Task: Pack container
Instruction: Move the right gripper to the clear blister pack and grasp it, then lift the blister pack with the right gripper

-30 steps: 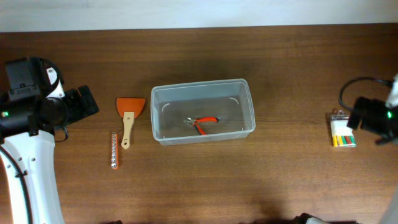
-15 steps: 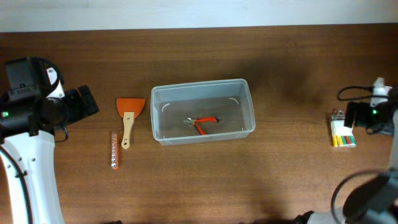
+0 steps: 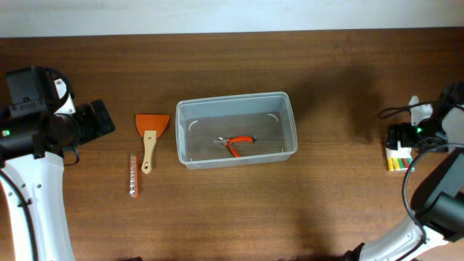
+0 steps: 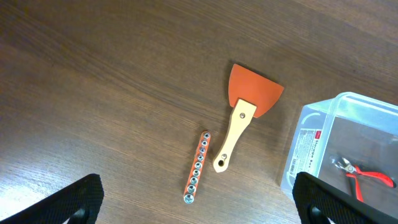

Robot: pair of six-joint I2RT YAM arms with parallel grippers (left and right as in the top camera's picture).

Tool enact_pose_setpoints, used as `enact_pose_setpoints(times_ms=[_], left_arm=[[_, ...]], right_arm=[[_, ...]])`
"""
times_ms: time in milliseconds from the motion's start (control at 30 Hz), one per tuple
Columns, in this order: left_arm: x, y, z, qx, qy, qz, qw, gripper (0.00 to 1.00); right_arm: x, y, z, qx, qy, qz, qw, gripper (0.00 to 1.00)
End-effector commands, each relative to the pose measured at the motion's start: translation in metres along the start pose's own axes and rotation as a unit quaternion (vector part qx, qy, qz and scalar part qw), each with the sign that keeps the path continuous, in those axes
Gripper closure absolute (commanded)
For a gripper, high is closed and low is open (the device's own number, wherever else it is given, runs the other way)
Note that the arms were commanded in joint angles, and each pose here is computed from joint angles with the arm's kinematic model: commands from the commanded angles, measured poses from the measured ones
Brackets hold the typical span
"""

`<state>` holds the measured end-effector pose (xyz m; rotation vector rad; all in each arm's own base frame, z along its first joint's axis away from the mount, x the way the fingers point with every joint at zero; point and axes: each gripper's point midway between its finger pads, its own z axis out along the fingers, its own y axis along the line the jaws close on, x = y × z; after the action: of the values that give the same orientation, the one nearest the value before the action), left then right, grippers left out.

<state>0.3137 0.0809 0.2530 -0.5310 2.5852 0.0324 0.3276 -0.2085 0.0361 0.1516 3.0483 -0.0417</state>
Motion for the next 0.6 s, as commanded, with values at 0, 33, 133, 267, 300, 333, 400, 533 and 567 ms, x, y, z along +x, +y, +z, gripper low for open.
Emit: enact_pose_setpoints(times_ms=[0,33,133,267,300,333,400,533,567], left_arm=[[0.000,-0.003,0.001,0.006,0.001,0.009,1.000,0.01],[-0.001,-0.003,0.001,0.006,0.001,0.009,1.000,0.01],[-0.002,-0.003,0.001,0.007,-0.002,0.009,1.000,0.01],[-0.002,-0.003,0.001,0.007,-0.002,0.010,1.000,0.01],[-0.002,-0.003,0.001,0.007,-0.002,0.010,1.000,0.01],[-0.002,-0.003,0.001,0.007,-0.002,0.010,1.000,0.01],[-0.002,-0.003,0.001,0.007,-0.002,0.010,1.000,0.01],[-0.002,-0.003,0.001,0.006,-0.001,0.010,1.000,0.01],[-0.002,-0.003,0.001,0.006,-0.001,0.010,1.000,0.01]], right_arm=[[0.001,0.004,0.008,-0.014,0.006,-0.008,1.000,0.01],[0.000,0.003,0.009,-0.013,0.005,-0.008,1.000,0.01],[0.000,0.003,0.010,-0.013,0.004,-0.010,1.000,0.01],[0.005,0.005,0.019,-0.020,0.016,-0.010,1.000,0.01],[0.008,0.007,0.024,-0.023,0.022,-0.009,0.999,0.01],[0.010,0.008,0.026,-0.025,0.026,-0.009,0.999,0.01],[0.013,0.009,0.033,-0.029,0.034,-0.009,0.999,0.01],[0.015,0.010,0.040,-0.034,0.043,-0.008,0.998,0.01],[0.015,0.010,0.041,-0.034,0.044,-0.008,0.998,0.01]])
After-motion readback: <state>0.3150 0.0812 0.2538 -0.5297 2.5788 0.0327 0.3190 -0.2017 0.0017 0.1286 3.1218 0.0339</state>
